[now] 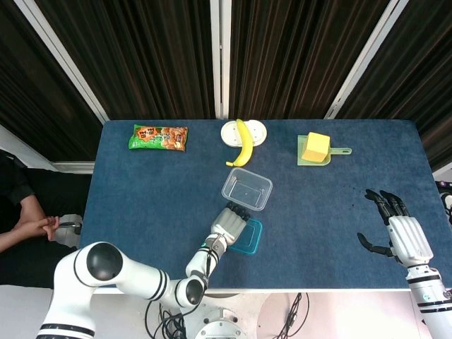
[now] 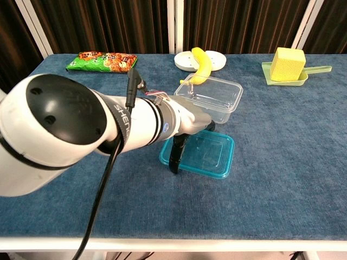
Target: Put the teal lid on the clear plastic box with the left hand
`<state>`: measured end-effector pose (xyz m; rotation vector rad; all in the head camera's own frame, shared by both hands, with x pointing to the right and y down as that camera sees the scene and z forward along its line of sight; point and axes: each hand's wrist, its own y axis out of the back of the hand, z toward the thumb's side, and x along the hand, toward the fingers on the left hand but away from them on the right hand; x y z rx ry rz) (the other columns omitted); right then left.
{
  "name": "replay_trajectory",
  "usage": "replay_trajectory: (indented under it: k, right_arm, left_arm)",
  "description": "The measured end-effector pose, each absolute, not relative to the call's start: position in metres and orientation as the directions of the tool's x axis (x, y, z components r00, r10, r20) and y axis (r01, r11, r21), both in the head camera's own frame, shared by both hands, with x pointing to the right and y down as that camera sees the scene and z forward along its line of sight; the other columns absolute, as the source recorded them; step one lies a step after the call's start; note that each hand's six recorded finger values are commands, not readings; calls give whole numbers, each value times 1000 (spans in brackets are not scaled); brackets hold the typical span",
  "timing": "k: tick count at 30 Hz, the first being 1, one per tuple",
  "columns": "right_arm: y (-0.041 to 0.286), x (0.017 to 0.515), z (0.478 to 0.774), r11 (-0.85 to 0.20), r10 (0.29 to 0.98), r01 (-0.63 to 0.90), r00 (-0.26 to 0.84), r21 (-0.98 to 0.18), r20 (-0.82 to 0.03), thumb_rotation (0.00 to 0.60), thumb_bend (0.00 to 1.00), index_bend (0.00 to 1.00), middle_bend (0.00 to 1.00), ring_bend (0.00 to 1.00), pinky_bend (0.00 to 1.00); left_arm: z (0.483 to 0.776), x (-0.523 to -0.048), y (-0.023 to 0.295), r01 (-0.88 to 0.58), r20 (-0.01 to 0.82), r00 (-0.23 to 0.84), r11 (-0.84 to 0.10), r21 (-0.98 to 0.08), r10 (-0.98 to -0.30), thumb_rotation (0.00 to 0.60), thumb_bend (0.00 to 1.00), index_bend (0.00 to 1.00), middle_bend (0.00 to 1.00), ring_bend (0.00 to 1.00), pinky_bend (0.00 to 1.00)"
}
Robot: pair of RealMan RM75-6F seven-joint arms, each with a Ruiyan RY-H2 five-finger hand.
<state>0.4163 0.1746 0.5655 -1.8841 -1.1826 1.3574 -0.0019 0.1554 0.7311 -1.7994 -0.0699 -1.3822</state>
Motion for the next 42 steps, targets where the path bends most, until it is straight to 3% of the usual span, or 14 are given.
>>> replay_trajectory:
  k: [6, 12, 21, 29, 42]
  right_arm:
    - [175, 417, 566, -477, 876, 344, 110, -809, -470, 600, 224, 0, 156, 0, 0]
    - [175, 416, 565, -475, 877, 346, 110, -809, -468, 600, 224, 0, 156, 0, 0]
    - [173, 411, 564, -478, 877, 338, 126, -811, -464, 600, 223, 0, 156, 0, 0]
    - [172, 407, 564, -483, 874, 326, 129, -813, -468, 600, 223, 0, 155, 0, 0]
    - [177, 413, 558, -474, 877, 309, 78, -825, -475, 600, 223, 0, 156, 0, 0]
  left_arm:
    - [728, 0, 154, 485, 799, 414, -637, -599, -437, 600, 179, 292, 258, 150, 169]
    - [722, -4, 154, 465, 774, 446, -623, -629, -450, 600, 230, 353, 344, 233, 229]
    - [697, -46, 144, 401, 734, 479, -624, -671, -482, 600, 231, 353, 346, 234, 225]
    - [663, -83, 105, 344, 663, 506, -576, -742, -551, 600, 219, 353, 334, 234, 207]
    - [687, -54, 28, 394, 633, 558, -500, -771, -537, 600, 218, 344, 288, 173, 163]
